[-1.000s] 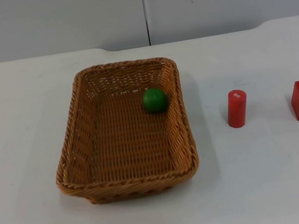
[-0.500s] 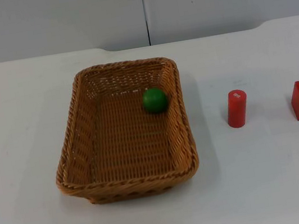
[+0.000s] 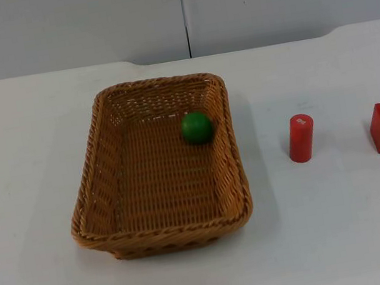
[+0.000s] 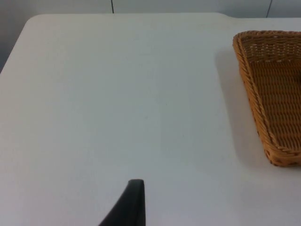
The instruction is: Pick up the basket with the left hand and place the object to the left of the red cylinder into the basket with the right hand.
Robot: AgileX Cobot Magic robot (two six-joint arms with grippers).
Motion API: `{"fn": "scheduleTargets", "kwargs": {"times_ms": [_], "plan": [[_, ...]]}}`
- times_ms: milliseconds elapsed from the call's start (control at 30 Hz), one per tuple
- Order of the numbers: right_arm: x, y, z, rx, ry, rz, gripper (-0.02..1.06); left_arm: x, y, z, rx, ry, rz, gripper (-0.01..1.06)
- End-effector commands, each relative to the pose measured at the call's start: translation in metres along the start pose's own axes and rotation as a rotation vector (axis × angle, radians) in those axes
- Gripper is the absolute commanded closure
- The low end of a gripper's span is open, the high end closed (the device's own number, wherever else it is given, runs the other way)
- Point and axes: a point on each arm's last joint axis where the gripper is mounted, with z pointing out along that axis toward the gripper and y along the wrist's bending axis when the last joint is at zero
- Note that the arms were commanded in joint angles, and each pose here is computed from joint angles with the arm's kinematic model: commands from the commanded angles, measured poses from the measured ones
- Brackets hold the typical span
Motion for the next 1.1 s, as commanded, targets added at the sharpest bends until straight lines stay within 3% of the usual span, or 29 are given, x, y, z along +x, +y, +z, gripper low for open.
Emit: {"fn": "scheduleTargets", "kwargs": {"times_ms": [0, 333, 467, 633, 700, 800, 1067], "plan": [[0.0001, 0.0003, 0.0000, -0.002, -0.006, 0.008, -0.01, 0.0013, 0.0000, 0.0002, -0.001, 0.002, 0.001, 0.00], [0.0002, 0.0005, -0.0001, 0.005, -0.005, 0.013, -0.01, 0.0013, 0.0000, 0.0002, -0.001, 0.002, 0.001, 0.00], [0.0004, 0.0005, -0.0006, 0.061, -0.002, 0.038, -0.01, 0.0011, 0.0000, 0.0002, -0.002, 0.000, 0.001, 0.00], [0.0014, 0.0027, -0.0028, 0.297, 0.013, 0.159, -0.01, 0.0011, 0.0000, 0.0002, -0.002, 0.000, 0.001, 0.00], [0.0015, 0.0030, -0.0030, 0.323, 0.014, 0.173, -0.01, 0.0011, 0.0000, 0.0002, -0.002, 0.000, 0.001, 0.00], [0.0020, 0.0049, -0.0042, 0.482, 0.024, 0.254, -0.01, 0.0011, 0.0000, 0.0002, -0.002, 0.000, 0.001, 0.00], [0.0023, 0.0073, -0.0051, 0.664, 0.036, 0.347, -0.01, 0.0011, 0.0000, 0.0002, -0.002, 0.000, 0.001, 0.00]]}}
